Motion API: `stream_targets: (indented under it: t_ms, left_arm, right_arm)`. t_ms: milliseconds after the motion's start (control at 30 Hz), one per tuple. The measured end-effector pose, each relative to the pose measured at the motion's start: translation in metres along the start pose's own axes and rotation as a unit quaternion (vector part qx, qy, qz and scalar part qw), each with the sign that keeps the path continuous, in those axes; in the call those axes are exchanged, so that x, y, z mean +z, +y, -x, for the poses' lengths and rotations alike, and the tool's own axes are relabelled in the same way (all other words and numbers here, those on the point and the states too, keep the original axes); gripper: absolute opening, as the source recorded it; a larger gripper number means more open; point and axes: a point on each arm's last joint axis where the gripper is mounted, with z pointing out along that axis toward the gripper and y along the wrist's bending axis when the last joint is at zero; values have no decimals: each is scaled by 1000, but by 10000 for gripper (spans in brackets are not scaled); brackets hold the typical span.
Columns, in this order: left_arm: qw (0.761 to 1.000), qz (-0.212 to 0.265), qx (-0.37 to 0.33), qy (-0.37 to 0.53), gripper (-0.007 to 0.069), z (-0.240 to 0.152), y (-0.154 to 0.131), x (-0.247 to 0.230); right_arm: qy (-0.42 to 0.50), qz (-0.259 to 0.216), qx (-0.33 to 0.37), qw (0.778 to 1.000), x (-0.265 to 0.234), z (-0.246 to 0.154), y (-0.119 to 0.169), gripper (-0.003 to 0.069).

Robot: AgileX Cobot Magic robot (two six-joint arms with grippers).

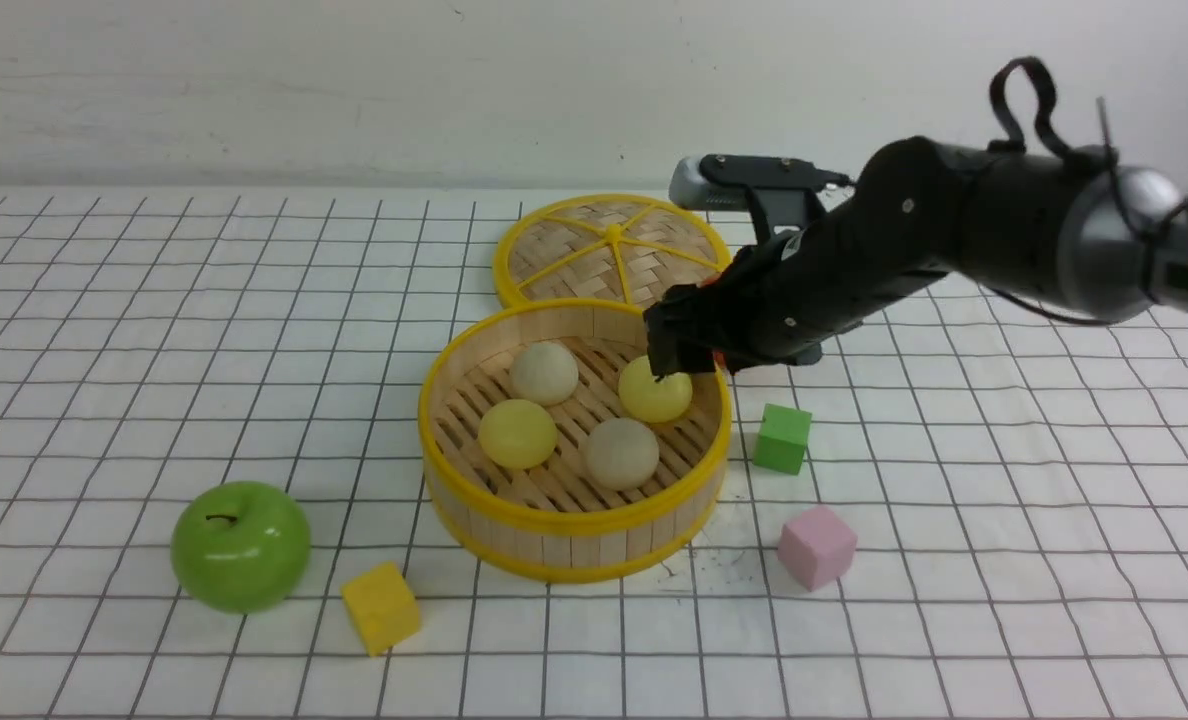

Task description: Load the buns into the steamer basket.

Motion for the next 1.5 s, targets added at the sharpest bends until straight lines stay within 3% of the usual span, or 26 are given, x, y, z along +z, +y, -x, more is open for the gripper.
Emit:
stream_targets:
  t_ms: [233,400,467,567,833,1133,1367,1500]
  left_arm:
    - [1000,0,0,0,228,0,0,0]
    - [1000,0,0,0,232,0,0,0]
    - [1000,0,0,0,235,0,0,0]
    - [1000,0,0,1,237,0,0,0]
    - [1000,0,0,1,237,0,0,0]
    - [1000,0,0,1,237,0,0,0]
    - [1000,0,0,1,237,0,0,0]
    - [1000,0,0,1,237,0,0,0]
  right_arm:
    - [49,5,5,999,-79,4,3,448]
    - [107,-8,-10,994,-134,-7,7,345]
    - [133,-20,-20,991,-160,-15,11,269]
    - [121,-31,-28,992,-182,-17,14,190]
    - [91,-45,-30,994,-230,-44,18,65]
    - [39,-45,-21,998,-262,-121,13,-20]
    - [-45,-35,-13,998,-280,-174,8,-20]
    - [-54,-6,43,998,-287,-199,11,-20]
